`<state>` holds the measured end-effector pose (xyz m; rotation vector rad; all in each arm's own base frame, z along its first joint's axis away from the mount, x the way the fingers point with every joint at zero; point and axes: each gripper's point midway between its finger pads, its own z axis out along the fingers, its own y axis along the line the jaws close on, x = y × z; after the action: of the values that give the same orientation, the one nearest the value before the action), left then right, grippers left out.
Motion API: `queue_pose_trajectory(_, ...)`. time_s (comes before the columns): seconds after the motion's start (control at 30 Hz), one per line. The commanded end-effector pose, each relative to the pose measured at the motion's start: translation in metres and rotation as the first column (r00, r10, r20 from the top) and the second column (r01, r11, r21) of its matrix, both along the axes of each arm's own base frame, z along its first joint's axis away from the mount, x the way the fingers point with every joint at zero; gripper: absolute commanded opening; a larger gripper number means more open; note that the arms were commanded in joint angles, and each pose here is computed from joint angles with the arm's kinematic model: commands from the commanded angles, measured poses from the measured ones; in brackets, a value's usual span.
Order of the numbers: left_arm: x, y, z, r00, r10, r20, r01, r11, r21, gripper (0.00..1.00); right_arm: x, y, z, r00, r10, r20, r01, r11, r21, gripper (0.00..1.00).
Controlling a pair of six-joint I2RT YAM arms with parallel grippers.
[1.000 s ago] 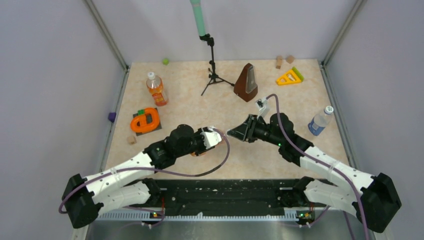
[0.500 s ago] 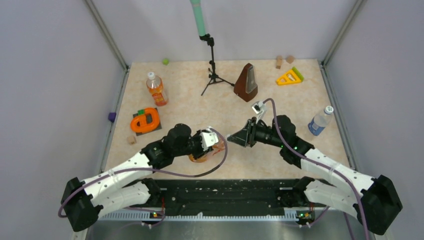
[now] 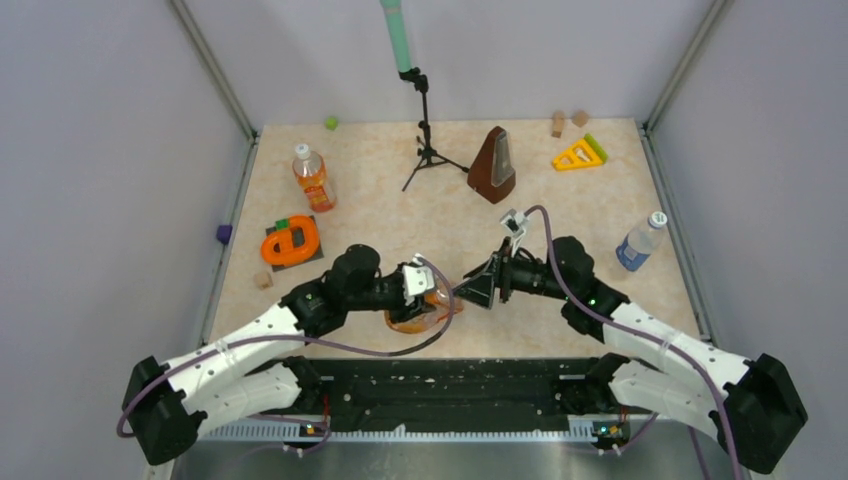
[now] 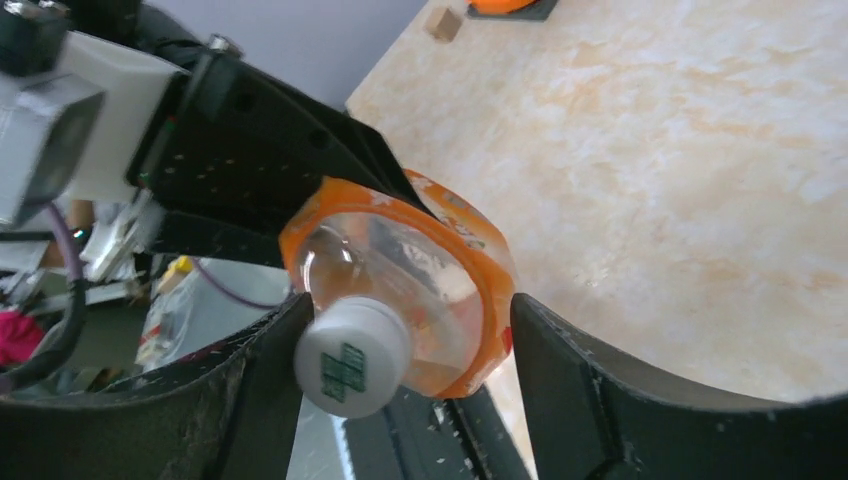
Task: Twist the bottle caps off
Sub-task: Unscrew the bottle cap from the plastic bottle.
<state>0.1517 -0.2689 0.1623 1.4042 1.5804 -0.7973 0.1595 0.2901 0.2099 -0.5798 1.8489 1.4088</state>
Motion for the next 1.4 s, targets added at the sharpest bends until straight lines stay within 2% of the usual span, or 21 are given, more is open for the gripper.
queue_pose_trajectory(0.0, 0.034, -0.003, 0.036, 0.975, 0.141, 0.173, -0.121, 0.985, -0.126, 0.0, 0.034, -0.01, 0.018, 0.976, -0.218, -0.006, 0.218, 0.976, -0.003, 0.73)
queue_pose_trajectory(0.03, 0.039, 0.0, 0.031, 0.967, 0.163, 0.198, -0.141, 0.983, -0.121, 0.0, 0.038, -0.013, 0.015, 0.968, -0.251, -0.012, 0.25, 0.968, -0.034, 0.74)
queue_pose_trajectory(0.1, 0.046, 0.003, 0.026, 0.953, 0.186, 0.24, -0.16, 0.98, -0.121, 0.0, 0.034, -0.013, 0.018, 0.974, -0.227, -0.007, 0.226, 0.973, -0.043, 0.74)
queue_pose_trajectory(0.17, 0.052, 0.007, 0.019, 0.944, 0.213, 0.253, -0.195, 0.976, -0.092, 0.0, 0.025, -0.009, 0.031, 0.985, -0.175, 0.01, 0.174, 0.985, 0.016, 0.74)
queue_pose_trajectory(0.27, 0.064, 0.011, 0.013, 0.932, 0.254, 0.259, -0.25, 0.967, -0.048, 0.0, 0.021, -0.01, 0.041, 0.983, -0.181, 0.0, 0.18, 0.98, 0.078, 0.74)
queue_pose_trajectory(0.4, 0.068, 0.012, 0.011, 0.933, 0.251, 0.258, -0.262, 0.965, 0.008, 0.0, 0.034, -0.017, 0.039, 0.959, -0.277, -0.06, 0.281, 0.957, 0.07, 0.71)
queue_pose_trajectory(0.5, 0.071, 0.011, 0.016, 0.922, 0.271, 0.277, -0.275, 0.961, -0.026, 0.0, 0.05, -0.024, 0.034, 0.91, -0.389, -0.145, 0.399, 0.916, 0.042, 0.7)
queue_pose_trajectory(0.6, 0.068, 0.008, 0.024, 0.917, 0.26, 0.301, -0.251, 0.965, -0.072, 0.0, 0.057, -0.026, 0.03, 0.879, -0.431, -0.202, 0.448, 0.893, 0.041, 0.66)
queue_pose_trajectory(0.77, 0.063, 0.009, 0.032, 0.913, 0.25, 0.324, -0.225, 0.968, -0.113, 0.0, 0.056, -0.014, 0.041, 0.889, -0.381, -0.252, 0.419, 0.901, 0.117, 0.58)
queue_pose_trajectory(1.0, 0.062, 0.009, 0.031, 0.911, 0.236, 0.338, -0.213, 0.971, -0.105, 0.0, 0.053, -0.009, 0.057, 0.902, -0.334, -0.273, 0.393, 0.898, 0.197, 0.56)
queue_pose_trajectory(1.07, 0.062, 0.008, 0.031, 0.914, 0.233, 0.333, -0.212, 0.972, -0.099, 0.0, 0.053, -0.008, 0.056, 0.903, -0.331, -0.275, 0.389, 0.901, 0.193, 0.56)
queue_pose_trajectory(1.2, 0.062, 0.006, 0.031, 0.917, 0.225, 0.328, -0.204, 0.974, -0.098, 0.0, 0.049, -0.003, 0.055, 0.921, -0.297, -0.254, 0.346, 0.921, 0.179, 0.5)
queue_pose_trajectory(1.37, 0.061, 0.006, 0.03, 0.918, 0.226, 0.327, -0.204, 0.974, -0.1, 0.0, 0.047, 0.003, 0.041, 0.93, -0.275, -0.245, 0.308, 0.945, 0.109, 0.49)
